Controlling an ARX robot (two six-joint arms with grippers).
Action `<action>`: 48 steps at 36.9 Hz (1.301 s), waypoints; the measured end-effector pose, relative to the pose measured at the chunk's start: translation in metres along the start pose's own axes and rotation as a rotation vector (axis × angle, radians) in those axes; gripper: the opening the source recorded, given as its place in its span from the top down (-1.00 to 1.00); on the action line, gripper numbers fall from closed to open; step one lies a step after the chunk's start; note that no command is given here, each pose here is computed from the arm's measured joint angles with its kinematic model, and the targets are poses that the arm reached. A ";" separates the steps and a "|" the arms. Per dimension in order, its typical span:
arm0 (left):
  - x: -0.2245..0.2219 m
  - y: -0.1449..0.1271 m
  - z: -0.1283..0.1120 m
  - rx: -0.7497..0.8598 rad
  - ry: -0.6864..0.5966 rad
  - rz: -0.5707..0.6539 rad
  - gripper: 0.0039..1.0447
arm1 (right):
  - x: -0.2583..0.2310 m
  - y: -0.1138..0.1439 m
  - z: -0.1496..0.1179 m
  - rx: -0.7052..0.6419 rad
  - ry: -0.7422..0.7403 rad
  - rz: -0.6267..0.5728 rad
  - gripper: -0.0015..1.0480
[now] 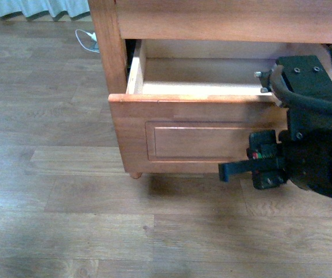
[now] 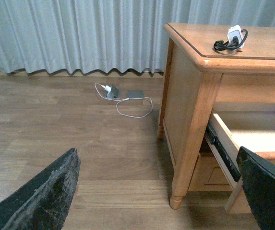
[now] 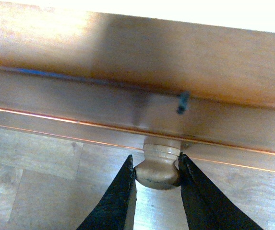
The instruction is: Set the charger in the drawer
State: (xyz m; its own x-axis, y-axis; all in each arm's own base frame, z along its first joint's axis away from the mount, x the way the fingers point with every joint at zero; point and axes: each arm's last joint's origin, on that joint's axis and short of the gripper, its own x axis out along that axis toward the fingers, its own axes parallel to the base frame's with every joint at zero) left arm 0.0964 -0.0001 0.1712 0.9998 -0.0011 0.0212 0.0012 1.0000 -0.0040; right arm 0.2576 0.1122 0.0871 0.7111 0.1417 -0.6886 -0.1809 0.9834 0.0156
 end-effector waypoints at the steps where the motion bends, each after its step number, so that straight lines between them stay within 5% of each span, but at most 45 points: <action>1: 0.000 0.000 0.000 0.000 0.000 0.000 -0.88 | -0.004 -0.001 -0.004 -0.002 0.005 0.006 0.58; 4: 0.000 0.000 0.000 0.000 0.000 0.000 -0.88 | -0.015 -0.004 -0.014 -0.005 0.015 0.023 0.58; 13: 0.000 0.000 0.000 0.000 0.000 0.000 -0.88 | -0.046 -0.013 -0.023 0.028 0.009 -0.004 -0.24; 19: 0.000 0.000 0.000 0.000 0.000 0.000 -0.88 | -0.097 -0.025 -0.019 0.073 -0.059 0.078 -0.87; 31: 0.000 0.000 0.000 0.000 0.000 0.000 -0.88 | -0.176 -0.059 -0.014 0.114 -0.299 0.098 -0.83; 43: 0.000 0.000 0.000 0.000 0.000 0.000 -0.88 | -0.199 -0.062 -0.015 0.063 -0.460 0.107 -0.83; 48: 0.000 0.000 0.000 0.000 0.000 0.002 -0.88 | -0.192 -0.065 -0.025 0.066 -0.713 -0.132 -0.43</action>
State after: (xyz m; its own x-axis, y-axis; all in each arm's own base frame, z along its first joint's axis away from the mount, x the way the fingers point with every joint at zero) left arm 0.0964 0.0000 0.1712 0.9998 0.0011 0.0212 -0.0011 1.0000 -0.0040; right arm 0.1160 0.0178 0.2003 0.9981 0.0387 -0.0485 -0.0376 0.9990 0.0237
